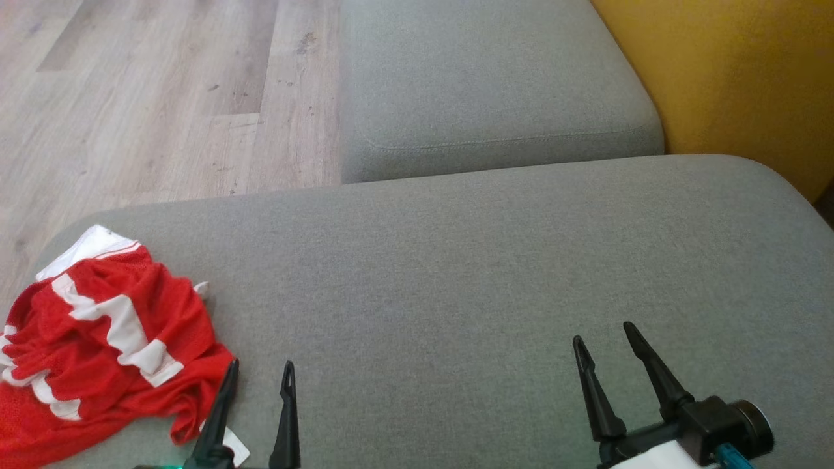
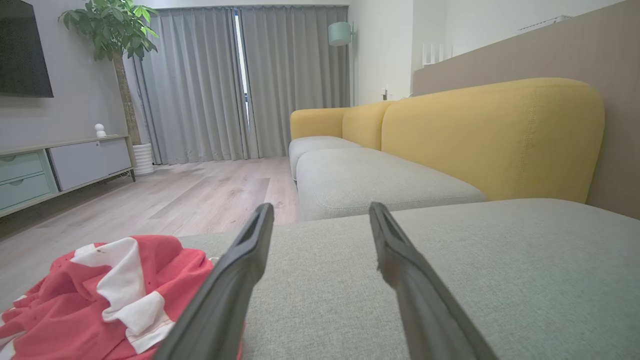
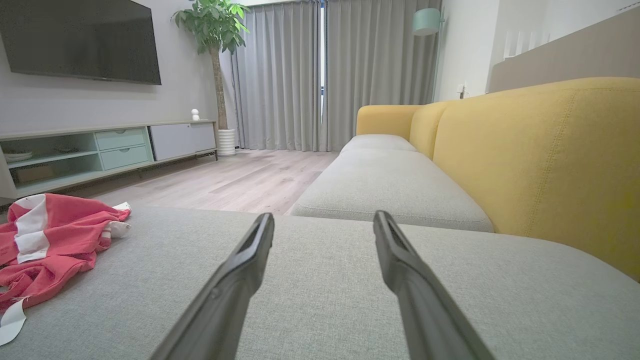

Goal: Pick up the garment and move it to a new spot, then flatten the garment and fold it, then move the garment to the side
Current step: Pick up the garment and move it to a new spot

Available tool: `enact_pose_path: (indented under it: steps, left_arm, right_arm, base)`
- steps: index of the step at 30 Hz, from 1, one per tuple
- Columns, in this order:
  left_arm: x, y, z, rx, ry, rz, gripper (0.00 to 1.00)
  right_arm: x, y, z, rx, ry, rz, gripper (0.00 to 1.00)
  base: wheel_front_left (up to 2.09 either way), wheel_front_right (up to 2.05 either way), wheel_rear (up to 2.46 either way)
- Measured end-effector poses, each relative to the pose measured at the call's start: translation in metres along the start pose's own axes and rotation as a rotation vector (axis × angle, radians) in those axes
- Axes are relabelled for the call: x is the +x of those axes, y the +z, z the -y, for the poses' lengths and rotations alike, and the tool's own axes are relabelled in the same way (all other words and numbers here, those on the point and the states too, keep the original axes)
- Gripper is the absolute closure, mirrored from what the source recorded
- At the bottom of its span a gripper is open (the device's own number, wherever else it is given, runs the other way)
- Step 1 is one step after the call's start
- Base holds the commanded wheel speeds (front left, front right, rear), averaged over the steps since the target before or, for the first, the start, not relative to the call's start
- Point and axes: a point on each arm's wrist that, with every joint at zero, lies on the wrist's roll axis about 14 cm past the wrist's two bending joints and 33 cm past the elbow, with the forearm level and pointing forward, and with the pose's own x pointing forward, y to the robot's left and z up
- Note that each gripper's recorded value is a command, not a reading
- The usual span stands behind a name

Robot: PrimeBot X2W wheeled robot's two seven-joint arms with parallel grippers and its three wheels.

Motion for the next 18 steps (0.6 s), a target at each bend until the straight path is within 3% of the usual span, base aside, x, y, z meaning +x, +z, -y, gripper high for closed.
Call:
enact_pose_path:
  steps: [10, 18]
  left_arm:
    - [-0.008, -0.016, -0.011, -0.004, 0.036, -0.054, 0.00]
    - [-0.029, -0.027, -0.051, 0.000, 0.185, -0.089, 0.00]
  right_arm:
    - [0.009, -0.008, -0.010, 0.006, 0.044, -0.028, 0.00]
    - [0.023, -0.014, -0.038, 0.029, 0.145, -0.049, 0.00]
  base:
    - [0.00, 0.00, 0.00]
    - [0.00, 0.00, 0.00]
